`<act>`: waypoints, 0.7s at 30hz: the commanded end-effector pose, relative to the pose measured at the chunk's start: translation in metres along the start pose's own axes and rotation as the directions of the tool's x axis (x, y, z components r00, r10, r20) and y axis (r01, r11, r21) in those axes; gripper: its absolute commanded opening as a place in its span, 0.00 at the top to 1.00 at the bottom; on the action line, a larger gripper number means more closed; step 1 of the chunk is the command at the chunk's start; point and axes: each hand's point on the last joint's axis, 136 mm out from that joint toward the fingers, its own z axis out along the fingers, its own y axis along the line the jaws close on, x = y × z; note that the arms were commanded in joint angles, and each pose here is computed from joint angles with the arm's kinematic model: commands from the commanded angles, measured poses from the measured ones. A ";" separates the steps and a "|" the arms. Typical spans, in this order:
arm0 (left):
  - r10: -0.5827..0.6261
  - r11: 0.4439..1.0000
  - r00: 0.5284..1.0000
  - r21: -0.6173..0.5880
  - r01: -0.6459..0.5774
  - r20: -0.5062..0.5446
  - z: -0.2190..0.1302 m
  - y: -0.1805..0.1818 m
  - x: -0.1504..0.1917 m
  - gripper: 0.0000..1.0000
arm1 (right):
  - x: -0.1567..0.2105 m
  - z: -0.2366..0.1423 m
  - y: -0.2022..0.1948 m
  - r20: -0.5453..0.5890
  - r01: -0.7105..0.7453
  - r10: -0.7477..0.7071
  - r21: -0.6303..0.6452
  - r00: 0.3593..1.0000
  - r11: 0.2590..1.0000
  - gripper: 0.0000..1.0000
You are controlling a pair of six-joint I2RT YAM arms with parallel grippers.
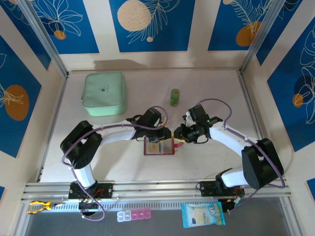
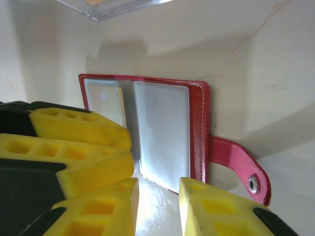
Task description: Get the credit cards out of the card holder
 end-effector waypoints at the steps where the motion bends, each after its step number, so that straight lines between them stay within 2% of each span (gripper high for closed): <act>1: 0.021 1.000 1.000 0.003 -0.021 -0.010 -0.004 -0.001 0.002 0.68 | 0.007 0.000 0.008 -0.020 -0.007 0.006 -0.038 1.000 0.999 0.71; 14: -0.047 0.998 0.995 -0.035 0.050 0.085 -0.042 0.049 0.001 0.71 | 0.011 0.029 0.030 -0.086 0.007 -0.011 -0.045 0.996 0.999 0.71; 21: -0.083 0.991 0.990 -0.096 0.094 0.118 -0.057 0.081 0.004 0.74 | 0.012 0.049 0.043 -0.126 0.033 -0.037 -0.036 0.991 0.999 0.71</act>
